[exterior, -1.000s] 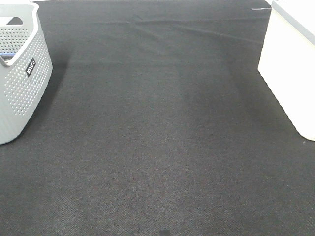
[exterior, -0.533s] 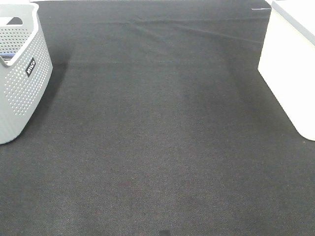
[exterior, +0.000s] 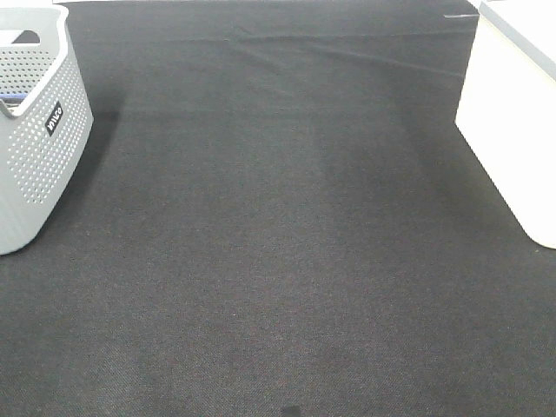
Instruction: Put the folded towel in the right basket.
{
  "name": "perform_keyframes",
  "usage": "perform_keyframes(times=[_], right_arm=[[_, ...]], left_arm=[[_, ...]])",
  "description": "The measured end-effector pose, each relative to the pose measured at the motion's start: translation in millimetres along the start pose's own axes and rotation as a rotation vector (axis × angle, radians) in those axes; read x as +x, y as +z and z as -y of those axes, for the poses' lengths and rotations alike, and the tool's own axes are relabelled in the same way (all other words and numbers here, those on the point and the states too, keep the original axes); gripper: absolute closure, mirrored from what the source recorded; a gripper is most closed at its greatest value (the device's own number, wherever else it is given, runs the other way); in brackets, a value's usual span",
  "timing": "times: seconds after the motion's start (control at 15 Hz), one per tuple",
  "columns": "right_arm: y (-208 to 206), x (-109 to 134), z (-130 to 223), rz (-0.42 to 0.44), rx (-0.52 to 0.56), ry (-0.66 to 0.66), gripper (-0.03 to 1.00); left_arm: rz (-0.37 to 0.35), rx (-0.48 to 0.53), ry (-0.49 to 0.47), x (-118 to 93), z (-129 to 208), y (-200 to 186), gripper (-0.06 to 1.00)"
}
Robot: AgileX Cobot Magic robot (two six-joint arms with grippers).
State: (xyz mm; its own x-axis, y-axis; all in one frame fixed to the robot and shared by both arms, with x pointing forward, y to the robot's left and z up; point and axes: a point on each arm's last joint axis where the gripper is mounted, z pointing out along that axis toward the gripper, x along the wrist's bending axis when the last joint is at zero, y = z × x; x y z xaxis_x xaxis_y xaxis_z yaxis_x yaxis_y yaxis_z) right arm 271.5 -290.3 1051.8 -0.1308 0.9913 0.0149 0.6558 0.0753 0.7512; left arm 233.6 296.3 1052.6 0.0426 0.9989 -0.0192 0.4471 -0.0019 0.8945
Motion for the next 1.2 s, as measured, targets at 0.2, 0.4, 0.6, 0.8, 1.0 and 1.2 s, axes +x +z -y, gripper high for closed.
perform_keyframes(times=[0.2, 0.4, 0.6, 0.8, 1.0, 1.2], right_arm=[[0.0, 0.0, 0.0, 0.0, 0.0, 0.0, 0.37], [0.0, -0.1, 0.0, 0.002, 0.0, 0.002, 0.37], [-4.5, -1.2, 2.3, 0.053, -0.038, 0.047, 0.37], [-21.6, 2.1, 14.2, 0.074, -0.172, 0.041, 0.37], [-31.9, 4.5, 23.4, 0.08, -0.261, 0.031, 0.37], [-32.3, 4.6, 23.7, 0.08, -0.264, 0.031, 0.37]], left_arm=[[0.0, 0.0, 0.0, 0.0, 0.0, 0.0, -0.02], [0.0, 0.0, 0.0, 0.0, 0.0, 0.0, -0.02], [0.0, 0.0, 0.0, 0.0, 0.0, 0.0, -0.02], [0.0, 0.0, 0.0, 0.0, 0.0, 0.0, -0.02], [0.0, 0.0, 0.0, 0.0, 0.0, 0.0, -0.02], [0.0, 0.0, 0.0, 0.0, 0.0, 0.0, -0.02]])
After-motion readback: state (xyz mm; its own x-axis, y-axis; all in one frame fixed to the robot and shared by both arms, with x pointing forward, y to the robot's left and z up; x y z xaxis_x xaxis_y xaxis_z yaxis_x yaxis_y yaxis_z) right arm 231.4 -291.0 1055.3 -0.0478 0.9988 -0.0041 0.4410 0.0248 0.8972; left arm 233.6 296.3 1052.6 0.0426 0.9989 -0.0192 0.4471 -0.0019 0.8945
